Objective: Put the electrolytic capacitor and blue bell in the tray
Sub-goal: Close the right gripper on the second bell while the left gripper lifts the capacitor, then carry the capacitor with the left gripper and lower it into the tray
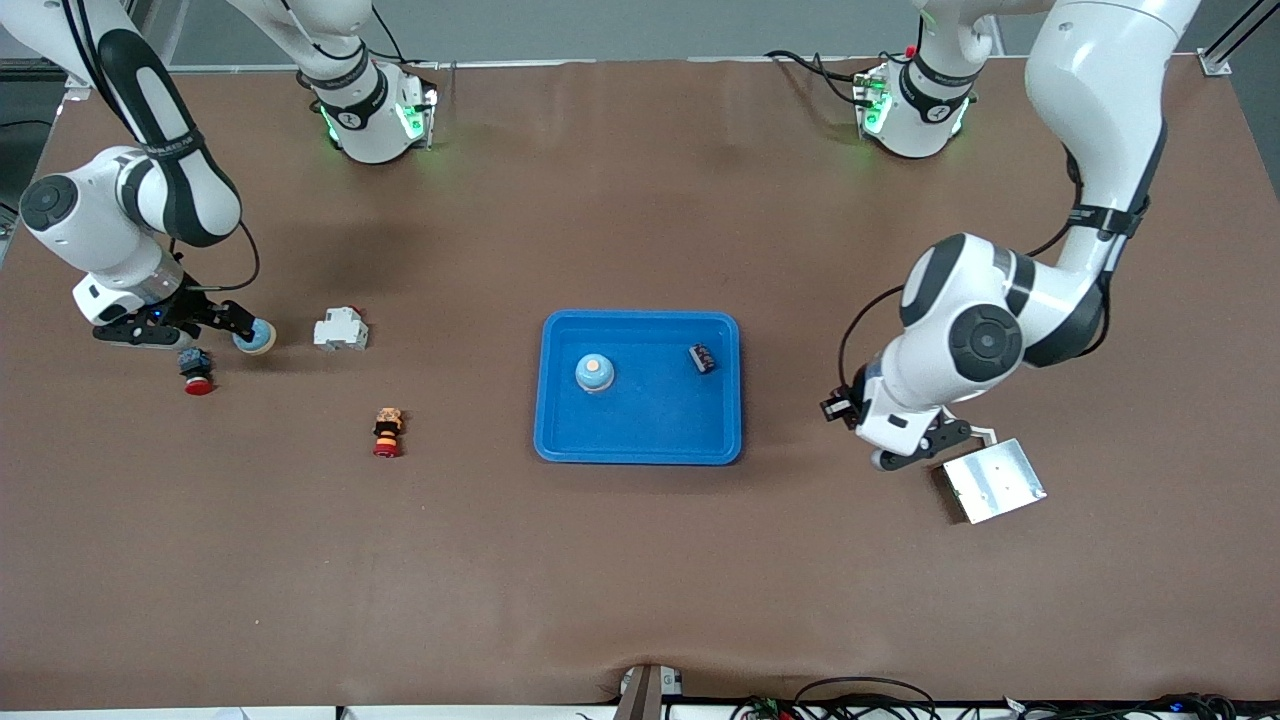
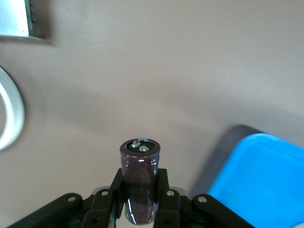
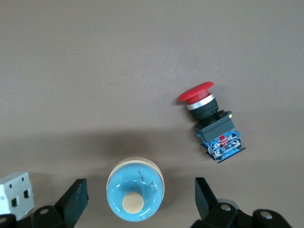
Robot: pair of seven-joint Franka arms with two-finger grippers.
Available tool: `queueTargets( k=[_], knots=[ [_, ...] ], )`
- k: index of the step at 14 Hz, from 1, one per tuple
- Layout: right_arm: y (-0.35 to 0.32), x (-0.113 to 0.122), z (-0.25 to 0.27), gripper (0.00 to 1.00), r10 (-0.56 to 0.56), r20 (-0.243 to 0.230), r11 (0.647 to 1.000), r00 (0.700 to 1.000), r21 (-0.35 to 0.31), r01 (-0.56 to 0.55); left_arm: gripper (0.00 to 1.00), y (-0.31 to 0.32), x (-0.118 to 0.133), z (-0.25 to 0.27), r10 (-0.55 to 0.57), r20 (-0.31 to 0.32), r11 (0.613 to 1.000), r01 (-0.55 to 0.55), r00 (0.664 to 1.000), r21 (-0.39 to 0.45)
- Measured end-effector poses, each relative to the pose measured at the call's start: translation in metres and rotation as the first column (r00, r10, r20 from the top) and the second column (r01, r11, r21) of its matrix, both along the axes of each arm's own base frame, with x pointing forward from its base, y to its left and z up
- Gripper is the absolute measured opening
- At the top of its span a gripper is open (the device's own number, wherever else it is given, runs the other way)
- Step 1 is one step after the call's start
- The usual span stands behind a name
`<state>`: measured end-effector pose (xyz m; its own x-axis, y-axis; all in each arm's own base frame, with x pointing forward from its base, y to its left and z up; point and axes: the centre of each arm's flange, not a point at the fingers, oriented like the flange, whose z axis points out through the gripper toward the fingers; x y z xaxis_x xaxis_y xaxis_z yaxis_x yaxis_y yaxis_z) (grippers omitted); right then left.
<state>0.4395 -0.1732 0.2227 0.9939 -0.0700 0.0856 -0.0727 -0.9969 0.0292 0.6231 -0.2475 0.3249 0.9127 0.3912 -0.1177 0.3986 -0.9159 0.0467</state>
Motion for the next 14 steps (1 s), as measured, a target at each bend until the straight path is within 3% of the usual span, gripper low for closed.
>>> queueTargets(
  k=[8,14],
  knots=[
    [0.004,-0.011,-0.031,1.00,0.001,0.000,1.000,1.000,0.001,-0.001,0.30,-0.094,-0.009,-0.030,0.125,-0.043,0.992,-0.125,0.991,-0.016],
    [0.005,-0.013,-0.039,1.00,0.002,-0.012,1.000,1.000,0.006,-0.001,0.30,-0.139,-0.022,-0.048,0.202,-0.032,0.978,-0.203,0.979,-0.048]
  ],
)
